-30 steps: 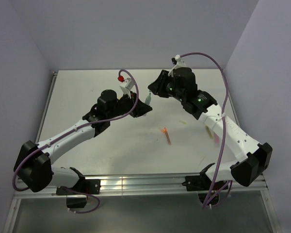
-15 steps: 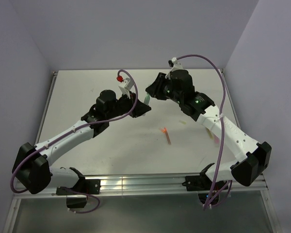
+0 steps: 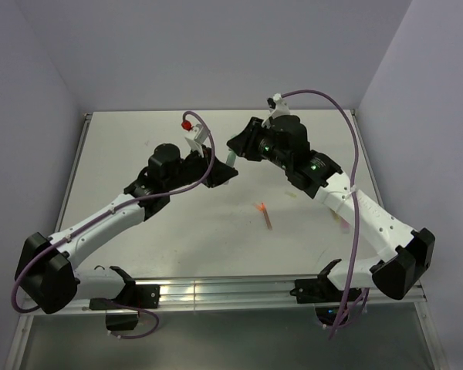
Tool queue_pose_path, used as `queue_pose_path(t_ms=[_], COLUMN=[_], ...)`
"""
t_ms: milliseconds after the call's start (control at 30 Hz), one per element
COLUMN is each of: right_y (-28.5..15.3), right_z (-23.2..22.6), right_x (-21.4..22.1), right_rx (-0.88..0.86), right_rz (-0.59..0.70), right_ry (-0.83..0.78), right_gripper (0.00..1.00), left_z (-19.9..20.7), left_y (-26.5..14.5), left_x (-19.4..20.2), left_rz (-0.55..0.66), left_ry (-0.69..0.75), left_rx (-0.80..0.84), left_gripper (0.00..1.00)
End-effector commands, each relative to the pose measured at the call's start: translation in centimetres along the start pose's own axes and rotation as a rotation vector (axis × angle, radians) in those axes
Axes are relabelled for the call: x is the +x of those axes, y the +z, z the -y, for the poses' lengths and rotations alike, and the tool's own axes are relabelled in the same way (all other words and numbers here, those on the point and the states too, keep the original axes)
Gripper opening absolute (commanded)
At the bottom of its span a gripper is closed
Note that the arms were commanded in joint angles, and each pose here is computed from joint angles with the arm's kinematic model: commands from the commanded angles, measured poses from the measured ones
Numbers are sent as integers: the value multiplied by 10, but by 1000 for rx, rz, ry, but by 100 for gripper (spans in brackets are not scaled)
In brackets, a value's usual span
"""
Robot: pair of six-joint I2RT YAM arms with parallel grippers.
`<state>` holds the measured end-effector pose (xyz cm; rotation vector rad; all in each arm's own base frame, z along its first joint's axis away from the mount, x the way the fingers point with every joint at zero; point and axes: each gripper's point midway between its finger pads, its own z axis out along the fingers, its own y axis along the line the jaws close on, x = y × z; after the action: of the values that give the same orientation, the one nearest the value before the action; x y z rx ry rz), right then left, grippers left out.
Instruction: Insert the pens into the pen caps
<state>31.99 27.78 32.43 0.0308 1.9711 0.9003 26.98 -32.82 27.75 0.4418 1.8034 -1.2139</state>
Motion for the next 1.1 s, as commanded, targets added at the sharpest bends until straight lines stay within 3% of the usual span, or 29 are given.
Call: queue_pose_path(t_ms=[0, 567, 1067], right_y=[-16, -23, -23], right_z=[-18, -27, -39], right_x=[16, 32, 90], right_rx=[-66, -67, -36], right_rz=[-47, -53, -146], right_ry=[3, -14, -73], right_gripper=[0, 0, 0], left_z=[24, 28, 35], left_y=[-14, -25, -36], left_x=[-50, -63, -80], left_rz=[173, 221, 267], left_ry=[71, 82, 114], left_rx=[60, 65, 65], left_gripper=[0, 0, 0])
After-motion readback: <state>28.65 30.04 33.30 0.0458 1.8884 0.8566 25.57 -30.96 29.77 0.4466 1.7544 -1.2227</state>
